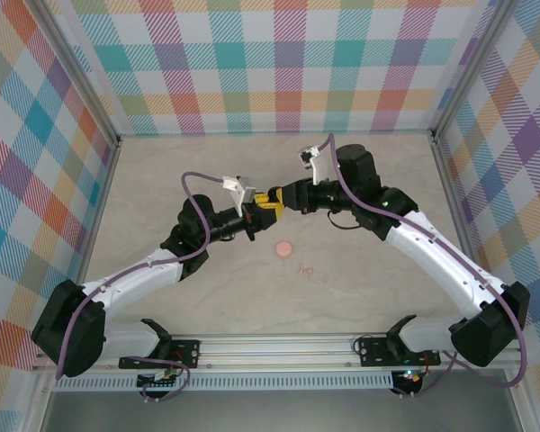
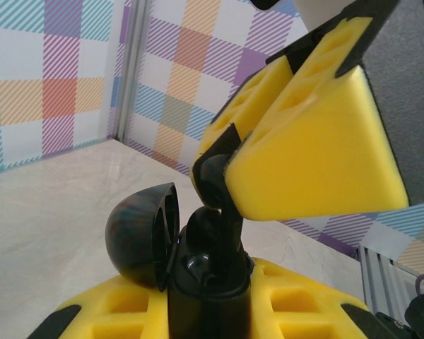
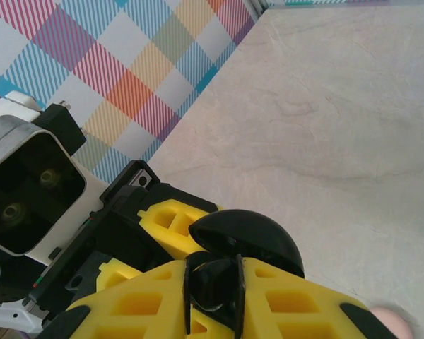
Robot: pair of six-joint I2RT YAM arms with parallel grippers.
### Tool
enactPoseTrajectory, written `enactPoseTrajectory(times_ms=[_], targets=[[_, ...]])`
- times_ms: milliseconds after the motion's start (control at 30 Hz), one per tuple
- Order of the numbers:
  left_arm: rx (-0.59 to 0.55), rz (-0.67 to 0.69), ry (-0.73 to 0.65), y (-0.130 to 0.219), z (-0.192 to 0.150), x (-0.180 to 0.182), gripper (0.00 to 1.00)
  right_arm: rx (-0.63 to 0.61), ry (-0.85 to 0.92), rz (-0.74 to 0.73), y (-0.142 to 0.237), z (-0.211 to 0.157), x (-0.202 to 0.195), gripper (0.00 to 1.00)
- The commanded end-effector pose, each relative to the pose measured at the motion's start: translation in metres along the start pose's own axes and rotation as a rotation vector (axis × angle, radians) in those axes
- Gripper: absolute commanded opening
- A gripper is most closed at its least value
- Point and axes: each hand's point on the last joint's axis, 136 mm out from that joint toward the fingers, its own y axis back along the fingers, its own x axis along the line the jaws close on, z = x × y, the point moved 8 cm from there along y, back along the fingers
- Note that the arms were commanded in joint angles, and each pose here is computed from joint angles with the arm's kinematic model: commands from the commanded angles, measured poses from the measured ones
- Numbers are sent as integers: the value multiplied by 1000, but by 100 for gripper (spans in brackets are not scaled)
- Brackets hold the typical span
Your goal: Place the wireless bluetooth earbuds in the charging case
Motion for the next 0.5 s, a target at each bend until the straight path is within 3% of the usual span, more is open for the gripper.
enactPoseTrajectory(times_ms=[0,467], targets=[[-119,14,-45,3,35,-9,20,41,12,-18,-1,-5,1,24],[-84,-54,-48,-1,32,-13,20,64,15,-25,-7,-6,1,25]])
